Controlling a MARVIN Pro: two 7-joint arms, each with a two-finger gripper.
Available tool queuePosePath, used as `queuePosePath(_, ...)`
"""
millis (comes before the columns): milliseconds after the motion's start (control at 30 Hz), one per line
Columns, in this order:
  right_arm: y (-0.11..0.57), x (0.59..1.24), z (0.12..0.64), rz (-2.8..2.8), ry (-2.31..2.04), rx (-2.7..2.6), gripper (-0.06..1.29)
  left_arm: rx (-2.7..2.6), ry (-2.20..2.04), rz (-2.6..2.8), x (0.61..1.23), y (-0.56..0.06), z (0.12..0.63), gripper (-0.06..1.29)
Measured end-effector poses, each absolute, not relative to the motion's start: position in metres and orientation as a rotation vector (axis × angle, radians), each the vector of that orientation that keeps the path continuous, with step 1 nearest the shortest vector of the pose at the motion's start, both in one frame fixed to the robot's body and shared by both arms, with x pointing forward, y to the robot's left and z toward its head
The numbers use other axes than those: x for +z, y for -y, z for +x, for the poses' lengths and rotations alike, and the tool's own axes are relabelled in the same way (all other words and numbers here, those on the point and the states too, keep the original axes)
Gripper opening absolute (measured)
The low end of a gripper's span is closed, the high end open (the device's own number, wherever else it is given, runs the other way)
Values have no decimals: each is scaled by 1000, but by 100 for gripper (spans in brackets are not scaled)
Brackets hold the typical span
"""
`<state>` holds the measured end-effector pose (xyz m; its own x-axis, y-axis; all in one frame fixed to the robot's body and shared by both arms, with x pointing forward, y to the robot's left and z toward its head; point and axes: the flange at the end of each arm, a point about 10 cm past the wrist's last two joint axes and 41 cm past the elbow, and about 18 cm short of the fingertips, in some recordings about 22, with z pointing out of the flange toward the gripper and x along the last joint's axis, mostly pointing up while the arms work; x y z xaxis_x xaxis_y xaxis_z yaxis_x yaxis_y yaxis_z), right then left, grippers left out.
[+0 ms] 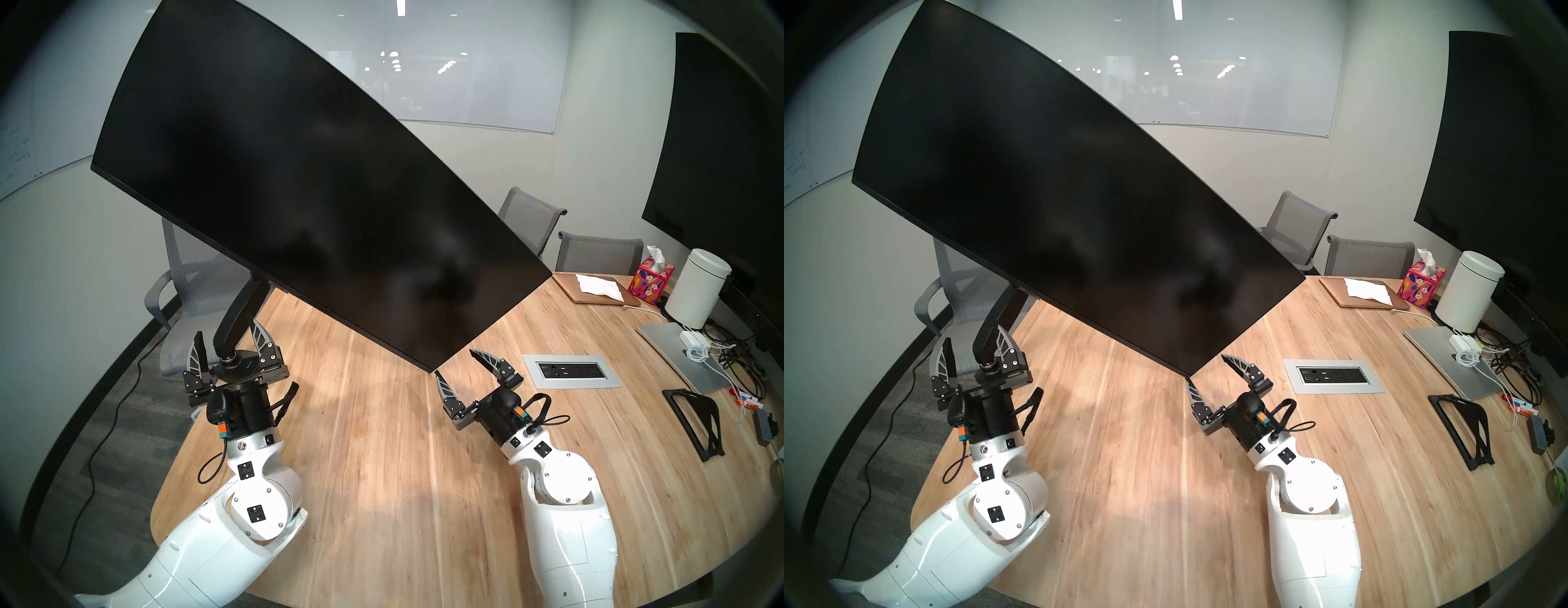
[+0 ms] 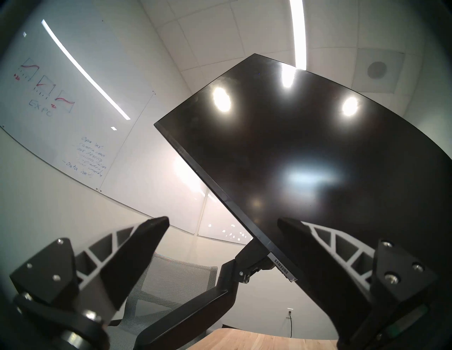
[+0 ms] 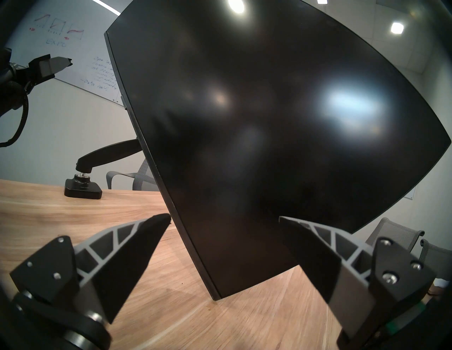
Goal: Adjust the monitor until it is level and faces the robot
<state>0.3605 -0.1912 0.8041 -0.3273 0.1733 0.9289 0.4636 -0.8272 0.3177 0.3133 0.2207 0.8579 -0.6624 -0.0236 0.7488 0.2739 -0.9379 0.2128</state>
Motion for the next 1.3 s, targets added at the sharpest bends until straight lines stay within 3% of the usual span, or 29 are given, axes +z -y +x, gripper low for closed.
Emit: queuePosePath(1300,191,804,360,-1697,826,-2269,123,-2697,273,-1415,841,-231,278,123)
